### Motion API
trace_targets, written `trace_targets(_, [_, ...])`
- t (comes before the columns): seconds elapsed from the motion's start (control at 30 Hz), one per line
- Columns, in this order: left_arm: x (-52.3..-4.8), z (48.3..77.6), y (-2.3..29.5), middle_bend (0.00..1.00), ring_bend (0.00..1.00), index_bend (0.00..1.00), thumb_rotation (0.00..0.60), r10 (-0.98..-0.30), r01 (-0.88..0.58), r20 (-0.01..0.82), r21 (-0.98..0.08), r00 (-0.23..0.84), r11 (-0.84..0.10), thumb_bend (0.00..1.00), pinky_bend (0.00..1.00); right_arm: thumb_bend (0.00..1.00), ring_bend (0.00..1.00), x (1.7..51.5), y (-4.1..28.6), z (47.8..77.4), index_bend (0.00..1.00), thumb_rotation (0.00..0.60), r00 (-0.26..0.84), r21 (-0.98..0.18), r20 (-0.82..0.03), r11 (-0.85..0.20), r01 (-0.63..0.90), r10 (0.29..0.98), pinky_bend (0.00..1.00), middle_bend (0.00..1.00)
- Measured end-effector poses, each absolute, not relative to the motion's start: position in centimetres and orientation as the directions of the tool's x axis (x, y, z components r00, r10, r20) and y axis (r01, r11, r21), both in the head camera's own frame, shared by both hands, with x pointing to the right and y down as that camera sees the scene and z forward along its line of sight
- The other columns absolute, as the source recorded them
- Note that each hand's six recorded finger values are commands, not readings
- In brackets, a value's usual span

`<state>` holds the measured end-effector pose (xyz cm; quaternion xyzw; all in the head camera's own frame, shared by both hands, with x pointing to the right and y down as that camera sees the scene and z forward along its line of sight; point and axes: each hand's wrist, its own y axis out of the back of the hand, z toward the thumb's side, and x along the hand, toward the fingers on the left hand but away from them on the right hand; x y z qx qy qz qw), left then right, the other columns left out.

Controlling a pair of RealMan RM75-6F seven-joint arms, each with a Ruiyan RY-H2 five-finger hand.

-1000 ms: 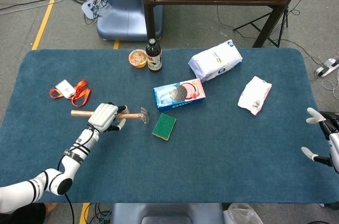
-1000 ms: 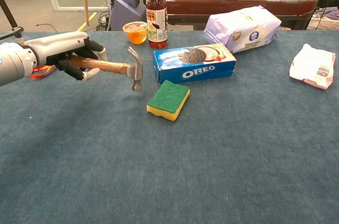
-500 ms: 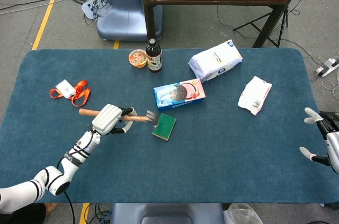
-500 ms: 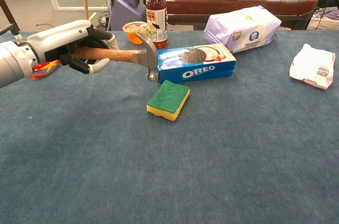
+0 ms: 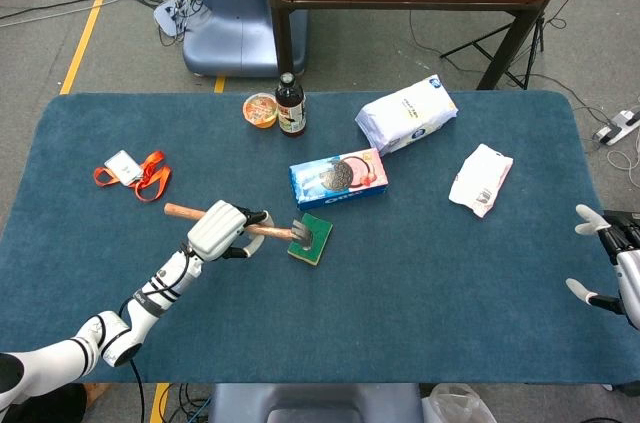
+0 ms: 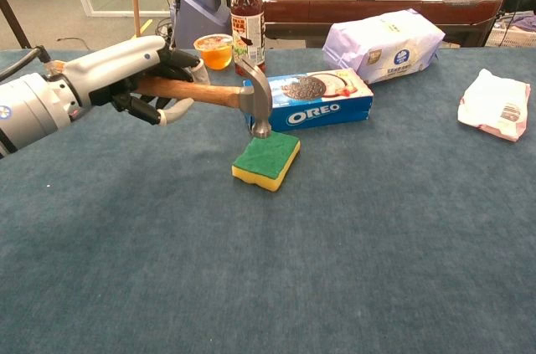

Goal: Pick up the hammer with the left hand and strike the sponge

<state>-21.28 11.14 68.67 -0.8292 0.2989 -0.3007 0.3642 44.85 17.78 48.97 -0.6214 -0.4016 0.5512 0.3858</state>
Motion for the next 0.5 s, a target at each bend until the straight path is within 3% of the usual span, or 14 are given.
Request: trace_targets(0.5, [-20.9, 70.8, 10.8, 0.81, 0.71, 0.75, 0.6, -0.729, -0.2, 0.285, -0.843, 0.622, -0.5, 0.52, 0.96, 0.1, 0.18, 45.2, 17.9, 49.2, 0.16, 0.6, 0.058, -0.919, -0.384, -0.387, 0.074, 0.922, 0.2, 0.34])
